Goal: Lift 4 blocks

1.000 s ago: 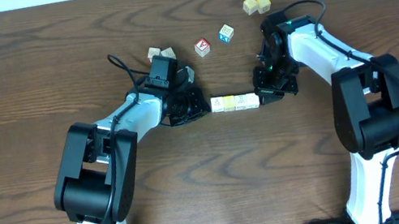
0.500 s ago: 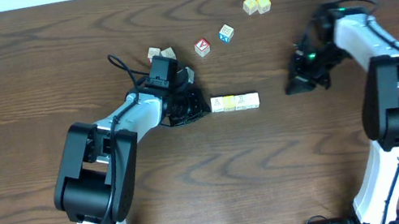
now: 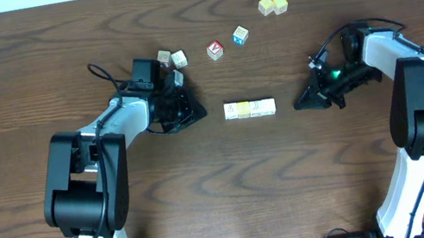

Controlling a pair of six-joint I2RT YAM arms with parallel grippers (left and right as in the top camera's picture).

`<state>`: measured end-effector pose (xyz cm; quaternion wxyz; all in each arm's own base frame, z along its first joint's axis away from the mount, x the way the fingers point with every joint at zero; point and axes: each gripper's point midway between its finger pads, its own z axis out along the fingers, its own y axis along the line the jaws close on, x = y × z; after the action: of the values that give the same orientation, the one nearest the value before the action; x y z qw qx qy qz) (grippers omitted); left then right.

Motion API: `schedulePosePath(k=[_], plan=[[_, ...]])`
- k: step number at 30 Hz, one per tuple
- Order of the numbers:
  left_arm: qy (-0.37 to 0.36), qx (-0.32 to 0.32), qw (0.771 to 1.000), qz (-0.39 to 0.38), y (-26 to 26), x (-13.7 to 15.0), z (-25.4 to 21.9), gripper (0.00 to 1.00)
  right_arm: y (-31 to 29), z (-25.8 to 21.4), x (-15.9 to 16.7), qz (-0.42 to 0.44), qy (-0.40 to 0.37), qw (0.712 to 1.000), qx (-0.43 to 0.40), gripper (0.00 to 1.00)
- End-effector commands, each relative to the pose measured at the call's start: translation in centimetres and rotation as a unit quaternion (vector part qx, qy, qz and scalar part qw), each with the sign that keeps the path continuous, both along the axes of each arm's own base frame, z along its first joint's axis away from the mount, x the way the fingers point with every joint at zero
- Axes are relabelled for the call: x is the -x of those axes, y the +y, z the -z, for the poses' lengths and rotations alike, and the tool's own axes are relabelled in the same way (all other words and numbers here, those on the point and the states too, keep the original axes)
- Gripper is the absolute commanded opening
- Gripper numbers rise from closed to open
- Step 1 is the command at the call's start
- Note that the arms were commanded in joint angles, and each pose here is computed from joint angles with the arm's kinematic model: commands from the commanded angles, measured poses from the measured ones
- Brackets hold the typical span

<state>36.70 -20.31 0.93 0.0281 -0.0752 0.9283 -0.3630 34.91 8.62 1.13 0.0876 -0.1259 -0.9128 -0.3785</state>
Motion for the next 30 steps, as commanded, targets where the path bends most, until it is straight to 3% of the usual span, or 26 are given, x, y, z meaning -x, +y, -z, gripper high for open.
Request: schedulePosePath(k=[1, 8, 13, 30], plan=[[-0.021, -0.008, 0.999, 0.031, -1.1, 0.9, -0.4, 0.07, 1.4, -0.1, -0.2, -0.011, -0.009, 1.000, -0.004, 0.01], [-0.049, -0.084, 0.994, 0.043, -1.0, 1.0, 1.1, 0.07, 0.9, 2.8, 0.0, -0.032, 0.001, 0.991, 0.129, 0.01], [-0.068, -0.114, 0.990, 0.055, -0.8, 0.8, 1.5, 0.07, 2.3, 2.9, -0.6, -0.035, -0.012, 0.990, 0.134, 0.01], [-0.054, -0.095, 0.992, 0.065, -1.8, 0.3, -0.9, 0.07, 2.7, 2.7, -0.4, -0.031, -0.004, 0.992, 0.122, 0.01]])
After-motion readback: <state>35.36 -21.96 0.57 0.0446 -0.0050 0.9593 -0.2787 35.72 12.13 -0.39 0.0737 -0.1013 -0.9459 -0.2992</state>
